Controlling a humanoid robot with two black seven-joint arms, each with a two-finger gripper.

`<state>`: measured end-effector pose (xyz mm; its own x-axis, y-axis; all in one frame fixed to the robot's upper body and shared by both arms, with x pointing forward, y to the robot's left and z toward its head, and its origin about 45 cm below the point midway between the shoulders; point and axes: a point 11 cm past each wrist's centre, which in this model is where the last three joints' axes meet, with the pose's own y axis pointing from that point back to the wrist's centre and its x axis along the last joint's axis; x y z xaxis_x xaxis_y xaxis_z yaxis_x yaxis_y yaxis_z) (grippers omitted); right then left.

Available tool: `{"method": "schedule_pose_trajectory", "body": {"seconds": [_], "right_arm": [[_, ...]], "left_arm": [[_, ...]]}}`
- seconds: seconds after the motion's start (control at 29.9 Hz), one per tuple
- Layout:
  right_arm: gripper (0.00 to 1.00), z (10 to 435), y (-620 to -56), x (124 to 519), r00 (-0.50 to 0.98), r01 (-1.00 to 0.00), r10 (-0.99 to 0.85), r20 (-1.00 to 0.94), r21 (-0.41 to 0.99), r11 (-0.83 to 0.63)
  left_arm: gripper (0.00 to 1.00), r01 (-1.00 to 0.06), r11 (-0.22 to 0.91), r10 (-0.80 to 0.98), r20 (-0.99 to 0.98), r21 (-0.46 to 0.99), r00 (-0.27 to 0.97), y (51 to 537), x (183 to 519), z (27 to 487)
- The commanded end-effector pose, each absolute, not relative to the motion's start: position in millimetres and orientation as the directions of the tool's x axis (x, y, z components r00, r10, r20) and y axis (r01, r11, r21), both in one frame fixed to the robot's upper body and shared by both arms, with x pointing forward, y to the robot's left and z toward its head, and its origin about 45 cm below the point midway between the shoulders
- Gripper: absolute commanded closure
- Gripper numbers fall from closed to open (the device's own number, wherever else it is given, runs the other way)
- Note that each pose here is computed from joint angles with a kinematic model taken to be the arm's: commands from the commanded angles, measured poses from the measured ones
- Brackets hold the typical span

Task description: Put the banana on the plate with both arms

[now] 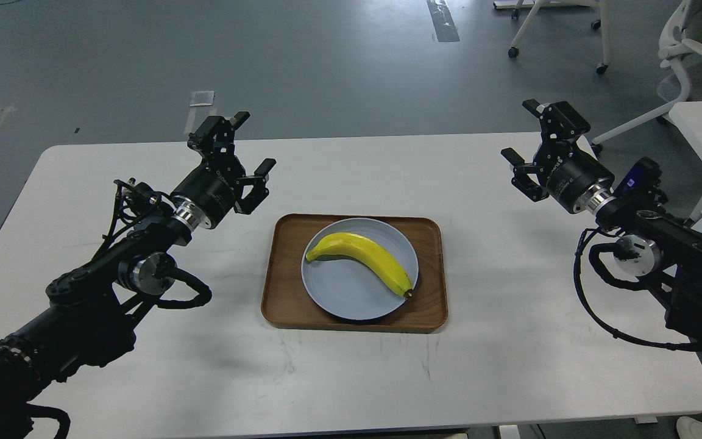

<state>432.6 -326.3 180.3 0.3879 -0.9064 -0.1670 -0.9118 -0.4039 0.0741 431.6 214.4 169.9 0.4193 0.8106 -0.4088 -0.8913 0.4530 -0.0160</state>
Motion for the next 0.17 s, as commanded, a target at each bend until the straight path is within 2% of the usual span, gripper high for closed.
{"method": "schedule_pose_trajectory", "body": {"seconds": [0.0,0.13], "right_arm": [[0.00,176.8,-324.2,431.1,0.389,-0.910,-0.905,-0.172,0.079,-0.407],[0.00,173.2,-321.9,429.4,0.390,-0.909,-0.903,-0.179,0.084,-0.409]], "left_arm": [[0.02,-0.891,0.454,0.812,-0.407,-0.011,0.418,215.6,431.1,168.8],[0.02,-0.892,0.452,0.811,-0.410,-0.012,0.417,216.0,430.9,168.7]]}}
